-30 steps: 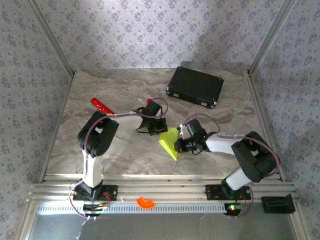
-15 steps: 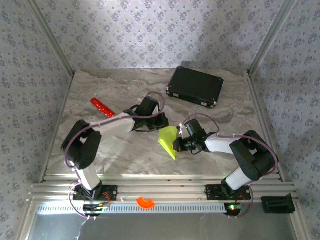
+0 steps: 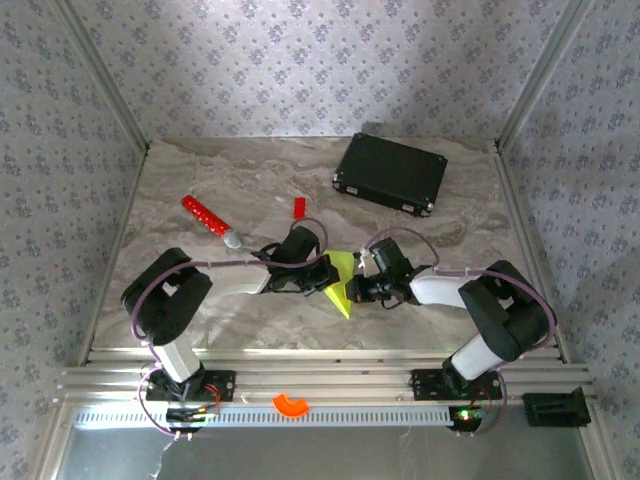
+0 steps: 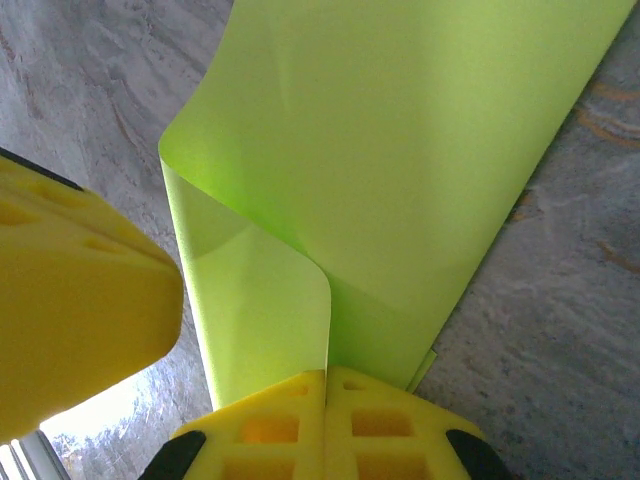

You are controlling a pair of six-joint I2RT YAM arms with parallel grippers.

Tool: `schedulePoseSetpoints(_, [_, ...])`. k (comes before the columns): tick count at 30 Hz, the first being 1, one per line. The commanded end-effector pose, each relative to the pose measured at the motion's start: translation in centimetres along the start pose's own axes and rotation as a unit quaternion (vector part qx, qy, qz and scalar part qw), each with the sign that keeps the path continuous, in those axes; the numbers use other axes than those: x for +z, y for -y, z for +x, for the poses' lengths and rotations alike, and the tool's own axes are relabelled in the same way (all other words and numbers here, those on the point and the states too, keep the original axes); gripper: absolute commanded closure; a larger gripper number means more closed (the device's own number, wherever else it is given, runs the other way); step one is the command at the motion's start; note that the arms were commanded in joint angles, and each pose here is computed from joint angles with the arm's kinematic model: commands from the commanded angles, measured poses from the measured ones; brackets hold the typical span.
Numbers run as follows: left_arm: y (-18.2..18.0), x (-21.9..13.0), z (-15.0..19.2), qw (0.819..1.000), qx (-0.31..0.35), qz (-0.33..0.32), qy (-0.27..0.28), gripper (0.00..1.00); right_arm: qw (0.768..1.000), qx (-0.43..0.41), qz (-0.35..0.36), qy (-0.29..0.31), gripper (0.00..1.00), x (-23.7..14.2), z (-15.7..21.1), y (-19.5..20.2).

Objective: Fold a paper plane with a square sheet of paper (pick it up from the middle)

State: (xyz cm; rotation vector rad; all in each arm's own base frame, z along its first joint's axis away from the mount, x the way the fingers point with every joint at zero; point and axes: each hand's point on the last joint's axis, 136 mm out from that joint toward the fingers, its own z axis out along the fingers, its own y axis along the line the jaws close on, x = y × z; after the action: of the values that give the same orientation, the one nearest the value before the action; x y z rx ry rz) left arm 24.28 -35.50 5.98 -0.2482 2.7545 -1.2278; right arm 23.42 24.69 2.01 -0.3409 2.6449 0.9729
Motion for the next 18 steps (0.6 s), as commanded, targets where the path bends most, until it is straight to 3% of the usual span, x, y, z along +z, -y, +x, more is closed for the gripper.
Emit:
schedulePoseSetpoints(1, [0.4, 0.6, 0.0, 1.0, -0.009, 0.022, -0.003, 1.0, 0.999, 0.02, 0.04, -0.024, 0.96, 0.4, 2.0, 2.1])
schedulePoseSetpoints(13, [-5.2, 0.5, 1.1, 0.998, -0.019, -0.063, -0.002, 1.0, 0.999, 0.021, 0.042, -0.028, 0.96, 0.5, 2.1, 2.2])
schedulePoseSetpoints(18, [-5.5, 0.1, 1.2, 0.997, -0.013, -0.07, 0.001, 1.0, 0.998, 0.021, 0.043, -0.029, 0.96, 0.4, 2.2, 2.3])
